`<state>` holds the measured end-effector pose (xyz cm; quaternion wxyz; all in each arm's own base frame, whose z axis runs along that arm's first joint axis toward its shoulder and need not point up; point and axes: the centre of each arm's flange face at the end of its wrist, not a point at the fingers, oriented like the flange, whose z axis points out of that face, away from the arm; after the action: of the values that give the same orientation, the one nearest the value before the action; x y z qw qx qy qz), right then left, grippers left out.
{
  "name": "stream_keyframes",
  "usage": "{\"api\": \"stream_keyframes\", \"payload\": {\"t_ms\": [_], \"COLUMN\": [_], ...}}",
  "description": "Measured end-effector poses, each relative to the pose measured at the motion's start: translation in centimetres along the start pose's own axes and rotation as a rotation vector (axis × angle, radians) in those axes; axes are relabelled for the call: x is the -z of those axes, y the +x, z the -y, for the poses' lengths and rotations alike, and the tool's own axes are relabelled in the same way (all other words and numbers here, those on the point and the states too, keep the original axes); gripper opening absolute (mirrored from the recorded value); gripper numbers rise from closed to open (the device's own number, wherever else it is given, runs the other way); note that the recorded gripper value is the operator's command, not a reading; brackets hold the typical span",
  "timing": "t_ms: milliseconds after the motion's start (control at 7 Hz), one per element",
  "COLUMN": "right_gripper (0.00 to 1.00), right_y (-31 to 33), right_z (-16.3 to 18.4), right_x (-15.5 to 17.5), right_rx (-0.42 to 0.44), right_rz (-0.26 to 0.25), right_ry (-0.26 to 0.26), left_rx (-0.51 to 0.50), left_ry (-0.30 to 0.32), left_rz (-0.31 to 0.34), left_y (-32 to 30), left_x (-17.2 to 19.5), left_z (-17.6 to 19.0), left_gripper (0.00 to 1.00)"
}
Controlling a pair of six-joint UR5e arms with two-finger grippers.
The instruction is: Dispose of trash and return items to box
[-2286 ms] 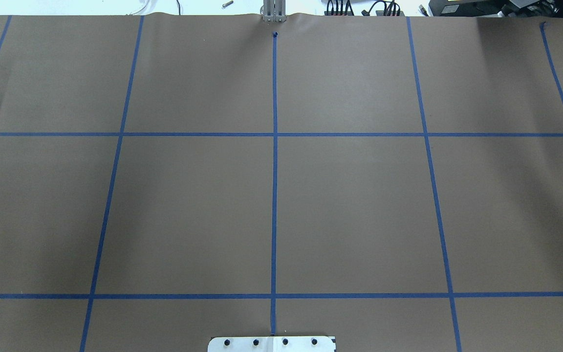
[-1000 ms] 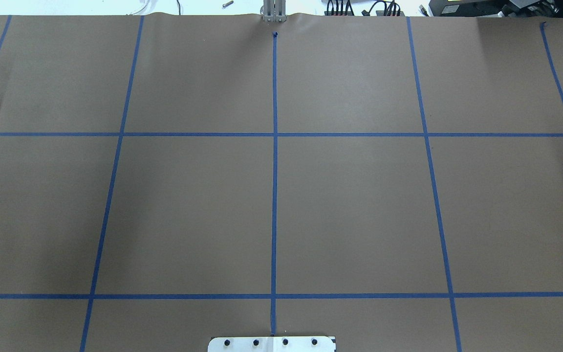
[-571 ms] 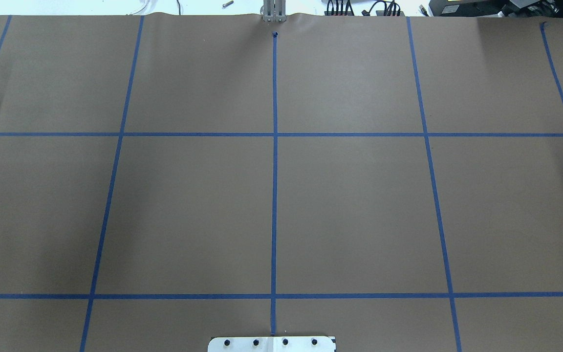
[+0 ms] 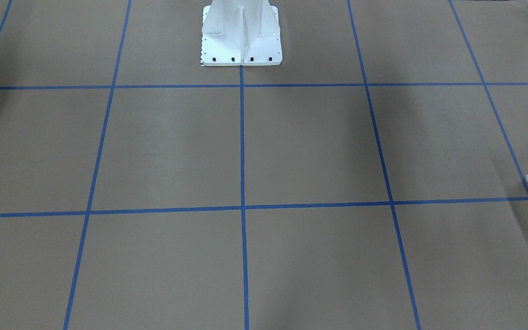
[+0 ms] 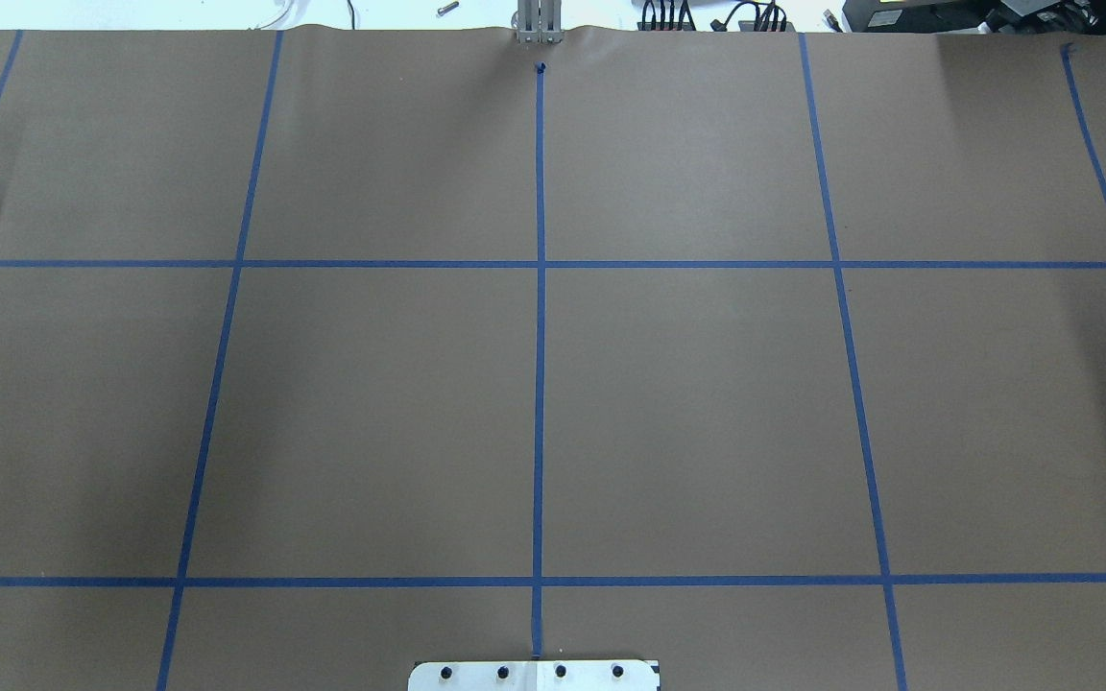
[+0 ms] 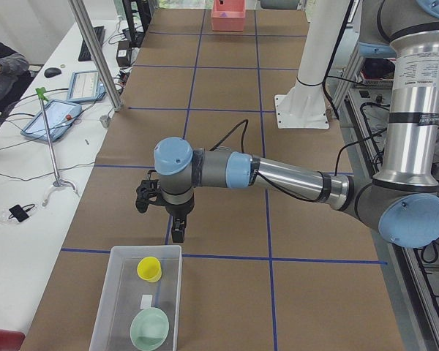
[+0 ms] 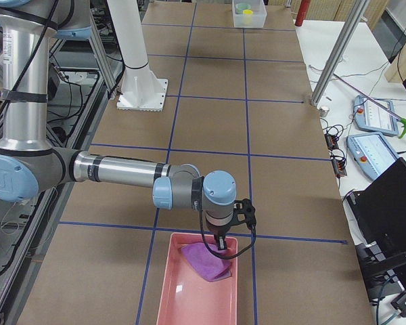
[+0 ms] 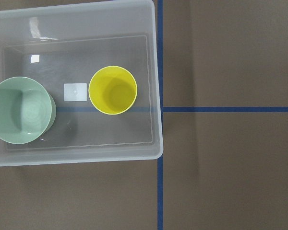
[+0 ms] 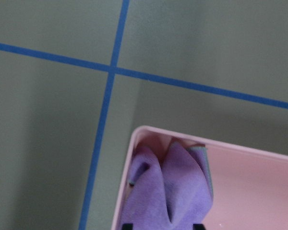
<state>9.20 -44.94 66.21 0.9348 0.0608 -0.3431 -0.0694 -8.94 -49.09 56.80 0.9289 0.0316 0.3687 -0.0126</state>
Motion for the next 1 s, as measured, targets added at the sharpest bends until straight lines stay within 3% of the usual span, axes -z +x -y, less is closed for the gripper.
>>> {"api": "stream_keyframes", "payload": {"t_ms": [286,1000], "right_gripper": [1.0,1.0], "right_y": [-3.3,-4.8], "right_z": [2.6,3.6], "right_x": [3.0,2.4], "right_rx": [-0.049,-0.035], "right_rz": [0.029,0.037], "right_ry": [-0.002,-0.029], "left_rx": [0.006,0.007], "left_ry": [-0.011,-0.013], "left_rz": [0.001,-0.006], "left_y": [-0.4,-1.1], "left_x": [-0.5,-1.0], "left_z": [-0.2,-0.6], "left_gripper": [0.99,0.99]}}
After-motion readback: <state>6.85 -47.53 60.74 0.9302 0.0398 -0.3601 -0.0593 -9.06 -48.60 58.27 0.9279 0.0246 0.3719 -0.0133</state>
